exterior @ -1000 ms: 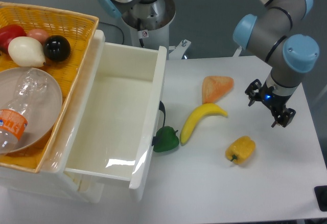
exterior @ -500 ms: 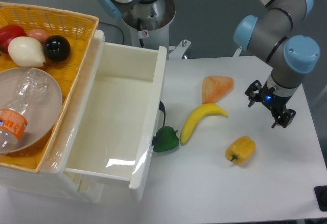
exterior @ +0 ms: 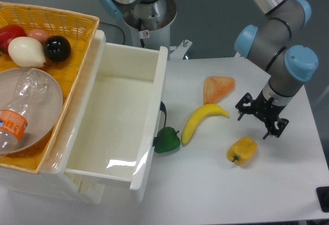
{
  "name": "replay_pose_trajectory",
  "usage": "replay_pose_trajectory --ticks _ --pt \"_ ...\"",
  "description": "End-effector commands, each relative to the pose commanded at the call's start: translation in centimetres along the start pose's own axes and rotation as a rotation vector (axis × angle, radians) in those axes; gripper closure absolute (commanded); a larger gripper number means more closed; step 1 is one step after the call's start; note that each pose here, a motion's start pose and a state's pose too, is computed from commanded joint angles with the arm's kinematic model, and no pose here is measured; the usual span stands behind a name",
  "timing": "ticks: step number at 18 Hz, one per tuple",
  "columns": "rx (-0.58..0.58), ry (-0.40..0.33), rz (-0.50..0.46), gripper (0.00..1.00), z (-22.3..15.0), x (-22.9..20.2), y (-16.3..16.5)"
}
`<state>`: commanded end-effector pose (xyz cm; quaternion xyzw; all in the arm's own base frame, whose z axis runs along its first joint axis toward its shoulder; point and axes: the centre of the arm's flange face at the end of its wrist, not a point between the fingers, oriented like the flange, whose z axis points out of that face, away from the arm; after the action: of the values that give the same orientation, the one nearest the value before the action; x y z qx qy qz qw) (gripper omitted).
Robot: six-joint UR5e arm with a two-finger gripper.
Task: Pick up the yellow pepper
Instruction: 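Lower the open gripper toward the yellow bell pepper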
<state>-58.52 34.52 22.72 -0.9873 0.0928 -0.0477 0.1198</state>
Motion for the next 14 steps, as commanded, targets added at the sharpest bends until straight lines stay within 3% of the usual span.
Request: replay_pose_trajectory --ticks 14 --pt "0.062 -0.002 -0.005 0.0 0.5 -2.0 -0.7"
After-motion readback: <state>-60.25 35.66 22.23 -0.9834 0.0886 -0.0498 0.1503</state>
